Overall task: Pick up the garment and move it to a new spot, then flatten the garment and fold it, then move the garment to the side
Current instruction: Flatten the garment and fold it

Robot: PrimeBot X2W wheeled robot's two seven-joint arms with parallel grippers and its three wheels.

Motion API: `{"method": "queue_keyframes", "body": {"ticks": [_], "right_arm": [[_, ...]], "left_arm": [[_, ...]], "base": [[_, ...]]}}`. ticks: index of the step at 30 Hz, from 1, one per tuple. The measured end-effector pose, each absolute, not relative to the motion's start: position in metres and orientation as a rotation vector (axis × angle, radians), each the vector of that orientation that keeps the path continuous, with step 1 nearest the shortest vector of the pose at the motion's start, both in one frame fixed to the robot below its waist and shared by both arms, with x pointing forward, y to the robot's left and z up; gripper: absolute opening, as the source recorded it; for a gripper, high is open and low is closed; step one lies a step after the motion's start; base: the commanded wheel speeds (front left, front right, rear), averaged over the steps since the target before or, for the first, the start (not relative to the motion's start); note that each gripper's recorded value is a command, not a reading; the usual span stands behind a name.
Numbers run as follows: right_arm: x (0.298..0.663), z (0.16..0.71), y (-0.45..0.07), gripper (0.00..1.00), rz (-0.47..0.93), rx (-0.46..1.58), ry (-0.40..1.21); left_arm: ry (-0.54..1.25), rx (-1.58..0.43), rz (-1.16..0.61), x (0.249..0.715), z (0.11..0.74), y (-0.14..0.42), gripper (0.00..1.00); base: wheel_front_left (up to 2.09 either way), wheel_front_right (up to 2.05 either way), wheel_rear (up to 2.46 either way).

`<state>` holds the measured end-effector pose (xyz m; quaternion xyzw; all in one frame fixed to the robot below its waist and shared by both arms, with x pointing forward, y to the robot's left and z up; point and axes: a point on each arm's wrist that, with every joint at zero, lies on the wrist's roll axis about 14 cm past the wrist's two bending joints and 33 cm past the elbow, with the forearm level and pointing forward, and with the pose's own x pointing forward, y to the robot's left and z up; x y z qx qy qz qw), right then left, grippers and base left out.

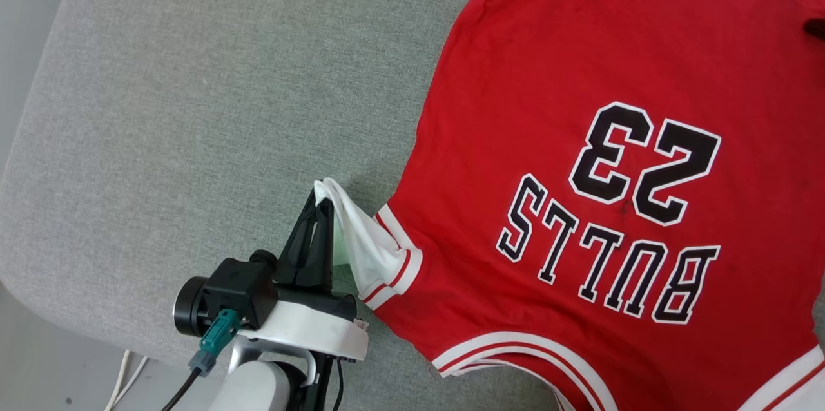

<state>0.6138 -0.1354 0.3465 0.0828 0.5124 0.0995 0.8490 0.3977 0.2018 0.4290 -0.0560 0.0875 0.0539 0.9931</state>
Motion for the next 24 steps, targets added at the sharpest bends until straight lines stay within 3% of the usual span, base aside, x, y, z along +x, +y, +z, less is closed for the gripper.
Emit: {"method": "queue_keyframes", "body": {"ticks": [8, 14, 19, 24], "right_arm": [[0.608, 0.366, -0.14, 0.0, 0.196, 0.096, 1.047], [0.594, 0.426, -0.161, 0.0, 0.195, -0.092, 0.917], [0.546, 0.445, -0.185, 0.0, 0.206, -0.196, 0.893], [0.466, 0.438, -0.218, 0.0, 0.207, -0.244, 0.95]], "left_arm": [[0.165, -0.115, 0.112, 0.39, 0.435, 0.204, 0.0], [0.169, -0.11, 0.137, 0.365, 0.445, 0.214, 0.0], [0.18, -0.112, 0.15, 0.342, 0.451, 0.219, 0.0], [0.193, -0.117, 0.143, 0.317, 0.455, 0.22, 0.0]], "base": [[0.0, 0.0, 0.0], [0.0, 0.0, 0.0], [0.0, 0.0, 0.0], [0.0, 0.0, 0.0]]}}
